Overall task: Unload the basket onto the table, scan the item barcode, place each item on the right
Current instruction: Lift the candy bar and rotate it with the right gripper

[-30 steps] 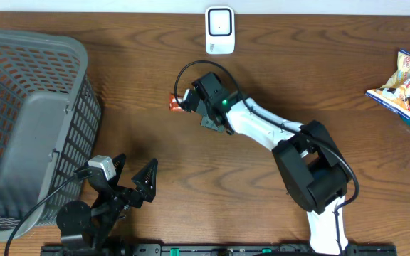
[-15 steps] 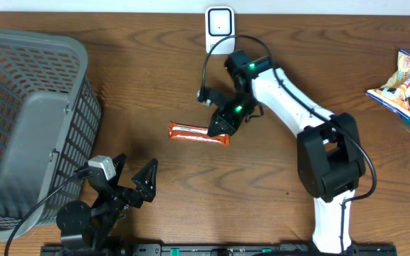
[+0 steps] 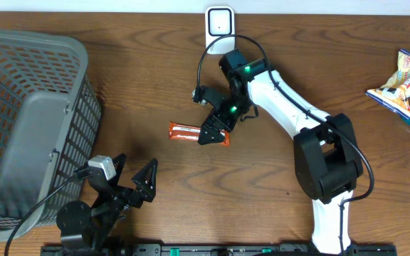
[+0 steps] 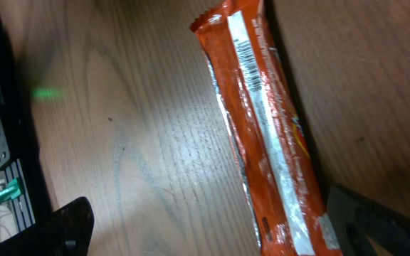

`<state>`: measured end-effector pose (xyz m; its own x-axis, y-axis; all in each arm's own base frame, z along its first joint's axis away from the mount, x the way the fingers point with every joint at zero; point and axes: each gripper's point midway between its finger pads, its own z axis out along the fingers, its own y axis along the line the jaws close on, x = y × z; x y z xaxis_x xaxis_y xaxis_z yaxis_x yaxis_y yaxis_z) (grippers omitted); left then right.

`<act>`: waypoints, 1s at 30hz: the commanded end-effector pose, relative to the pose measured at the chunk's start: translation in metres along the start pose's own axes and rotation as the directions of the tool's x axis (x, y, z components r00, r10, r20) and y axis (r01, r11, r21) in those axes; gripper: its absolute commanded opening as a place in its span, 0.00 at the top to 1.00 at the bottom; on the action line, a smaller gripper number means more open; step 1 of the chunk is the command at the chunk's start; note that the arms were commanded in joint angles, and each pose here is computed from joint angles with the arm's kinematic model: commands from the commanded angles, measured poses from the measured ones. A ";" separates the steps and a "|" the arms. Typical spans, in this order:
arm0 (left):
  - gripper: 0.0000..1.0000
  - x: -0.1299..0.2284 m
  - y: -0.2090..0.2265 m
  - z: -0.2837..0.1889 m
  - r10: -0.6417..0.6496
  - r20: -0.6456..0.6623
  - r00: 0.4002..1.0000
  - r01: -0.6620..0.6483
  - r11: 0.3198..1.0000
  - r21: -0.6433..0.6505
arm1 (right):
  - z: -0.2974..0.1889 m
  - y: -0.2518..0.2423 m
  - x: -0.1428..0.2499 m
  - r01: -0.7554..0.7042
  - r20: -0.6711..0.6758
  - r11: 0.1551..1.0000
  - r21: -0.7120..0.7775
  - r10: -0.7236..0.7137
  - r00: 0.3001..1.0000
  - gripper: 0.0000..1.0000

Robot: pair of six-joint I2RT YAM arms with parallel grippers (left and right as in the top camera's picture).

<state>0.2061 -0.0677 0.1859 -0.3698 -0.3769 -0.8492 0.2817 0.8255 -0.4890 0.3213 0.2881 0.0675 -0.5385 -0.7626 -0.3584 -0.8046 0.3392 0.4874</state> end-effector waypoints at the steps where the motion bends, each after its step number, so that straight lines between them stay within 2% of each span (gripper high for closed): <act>1: 0.02 -0.001 -0.001 -0.001 0.004 0.004 1.000 -0.004 1.000 0.004 | 0.007 0.007 0.001 0.008 -0.017 1.000 -0.010 -0.008 1.000 0.01; 6: 0.02 -0.001 -0.001 -0.001 0.004 0.004 1.000 -0.004 1.000 0.004 | 0.014 0.002 0.007 0.077 -0.086 0.995 0.063 -0.072 0.994 0.01; 10: 0.02 -0.001 -0.001 -0.001 0.004 0.004 1.000 -0.004 1.000 0.004 | 0.035 -0.013 0.014 0.142 -0.190 0.964 0.223 -0.100 0.977 0.01; 11: 0.02 -0.001 -0.001 -0.001 0.004 0.004 1.000 -0.004 1.000 0.004 | 0.046 -0.027 0.019 0.142 -0.220 0.929 0.341 -0.068 0.973 0.04; 12: 0.02 -0.001 -0.001 -0.001 0.004 0.004 1.000 -0.004 1.000 0.004 | 0.053 -0.032 0.023 0.150 -0.237 0.908 0.390 -0.058 0.970 0.05; 14: 0.02 -0.001 -0.001 -0.001 0.004 0.004 1.000 -0.004 1.000 0.004 | 0.064 -0.031 0.030 0.179 -0.272 0.886 0.428 -0.062 0.960 0.06; 15: 0.02 -0.001 -0.001 -0.001 0.004 0.004 1.000 -0.004 1.000 0.004 | 0.071 -0.028 0.033 0.201 -0.288 0.877 0.436 -0.075 0.955 0.11; 18: 0.02 -0.001 -0.001 -0.001 0.004 0.004 1.000 -0.004 1.000 0.004 | 0.078 -0.030 0.033 0.218 -0.298 0.833 0.508 -0.067 0.952 0.16; 19: 0.02 -0.001 -0.001 -0.001 0.004 0.004 1.000 -0.004 1.000 0.004 | 0.077 -0.036 0.032 0.220 -0.299 0.798 0.560 -0.052 0.953 0.20; 21: 0.02 -0.001 -0.001 -0.001 0.004 0.004 1.000 -0.004 1.000 0.004 | 0.073 -0.047 0.034 0.229 -0.304 0.731 0.643 -0.031 0.952 0.38; 22: 0.02 -0.001 -0.001 -0.001 0.004 0.004 1.000 -0.004 1.000 0.004 | 0.073 -0.050 0.037 0.238 -0.311 0.711 0.662 -0.029 0.950 0.49; 23: 0.02 -0.001 -0.001 -0.001 0.004 0.004 1.000 -0.004 1.000 0.004 | 0.075 -0.052 0.040 0.239 -0.313 0.706 0.666 -0.026 0.949 0.70; 24: 0.02 -0.001 -0.001 -0.001 0.004 0.004 1.000 -0.004 1.000 0.004 | 0.077 -0.053 0.046 0.236 -0.315 0.710 0.664 -0.021 0.949 0.82; 25: 0.02 -0.001 -0.001 -0.001 0.004 0.004 1.000 -0.004 1.000 0.004 | 0.079 -0.053 0.050 0.221 -0.311 0.715 0.663 -0.006 0.950 0.89; 28: 0.02 -0.001 -0.001 -0.001 0.004 0.005 1.000 -0.004 1.000 0.005 | 0.082 -0.049 0.063 0.150 -0.294 0.759 0.634 0.057 0.954 0.97; 30: 0.02 -0.001 -0.001 -0.001 0.004 0.004 1.000 -0.004 1.000 0.004 | 0.078 -0.046 0.061 0.112 -0.273 0.769 0.629 0.084 0.958 0.99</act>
<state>0.2061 -0.0677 0.1859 -0.3698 -0.3769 -0.8492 0.2817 0.8255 -0.4890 0.3249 0.3058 -0.0009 -0.4080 -0.8842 -0.2273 -0.8649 0.4541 -0.2139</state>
